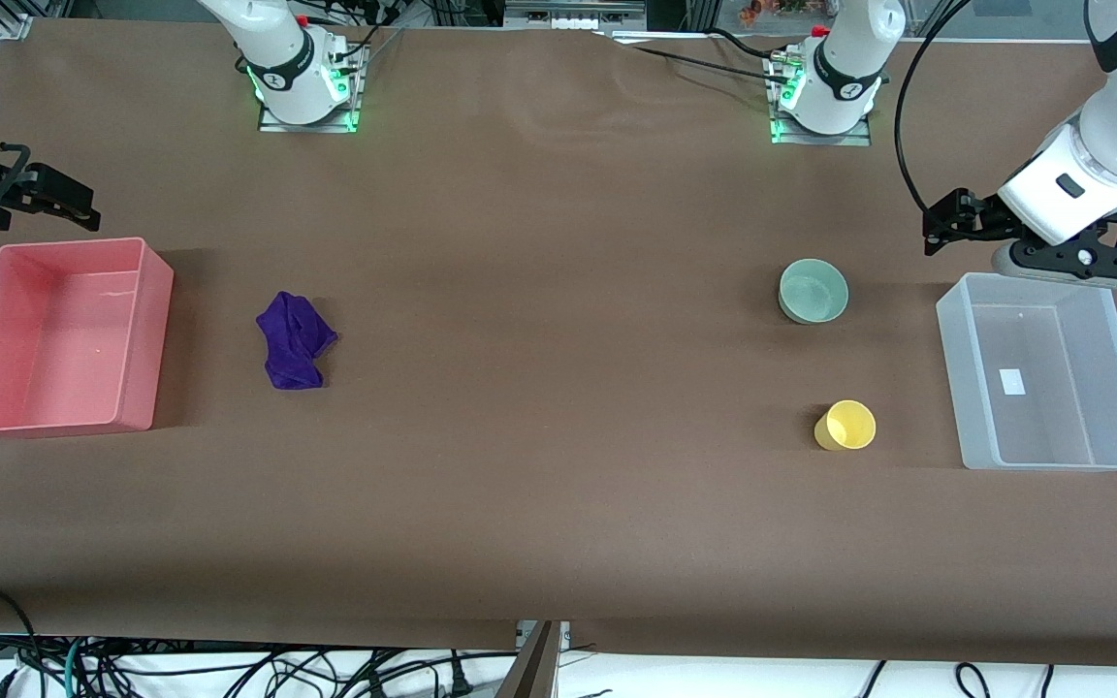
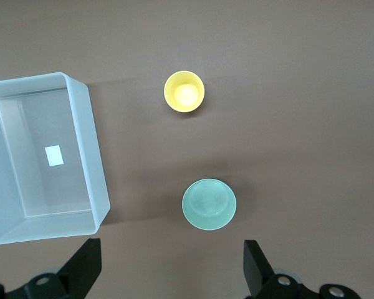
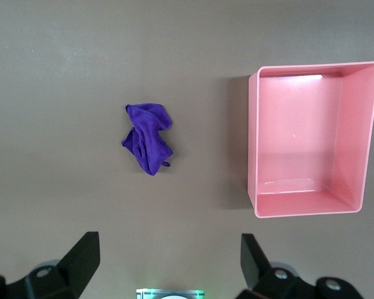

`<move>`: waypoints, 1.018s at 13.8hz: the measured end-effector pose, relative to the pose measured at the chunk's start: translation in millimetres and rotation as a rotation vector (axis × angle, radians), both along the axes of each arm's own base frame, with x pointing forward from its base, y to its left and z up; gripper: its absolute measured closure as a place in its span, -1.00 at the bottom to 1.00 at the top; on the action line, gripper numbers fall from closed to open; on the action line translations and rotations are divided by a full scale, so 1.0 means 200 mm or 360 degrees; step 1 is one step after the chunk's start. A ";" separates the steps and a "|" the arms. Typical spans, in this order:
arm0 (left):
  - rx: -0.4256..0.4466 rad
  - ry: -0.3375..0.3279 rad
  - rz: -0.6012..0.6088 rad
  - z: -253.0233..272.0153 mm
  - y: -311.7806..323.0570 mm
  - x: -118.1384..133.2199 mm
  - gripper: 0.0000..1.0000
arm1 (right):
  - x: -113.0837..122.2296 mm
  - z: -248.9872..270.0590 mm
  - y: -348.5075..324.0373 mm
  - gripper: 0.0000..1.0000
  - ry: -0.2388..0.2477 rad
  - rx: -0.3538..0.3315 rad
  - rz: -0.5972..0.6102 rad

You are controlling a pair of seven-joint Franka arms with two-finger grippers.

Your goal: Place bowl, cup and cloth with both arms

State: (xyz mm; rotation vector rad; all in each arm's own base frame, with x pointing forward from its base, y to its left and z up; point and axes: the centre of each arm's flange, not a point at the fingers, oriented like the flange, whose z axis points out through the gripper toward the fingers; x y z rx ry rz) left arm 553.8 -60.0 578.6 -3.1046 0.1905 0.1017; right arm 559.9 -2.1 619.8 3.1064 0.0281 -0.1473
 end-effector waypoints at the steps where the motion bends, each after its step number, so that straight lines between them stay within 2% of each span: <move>1: 0.0000 0.0000 0.0002 0.00 0.00 0.00 -1.00 | 0.00 0.00 0.00 -1.00 0.0000 0.0000 0.0000; 11: 0.0000 0.0002 0.0014 0.00 0.02 0.00 -1.00 | 0.00 0.00 -0.01 -1.00 0.0000 0.0000 -0.0006; 14: 0.0003 0.0041 0.0016 -0.07 0.03 0.03 -1.00 | 0.00 0.00 -0.01 -1.00 0.0000 0.0000 -0.0007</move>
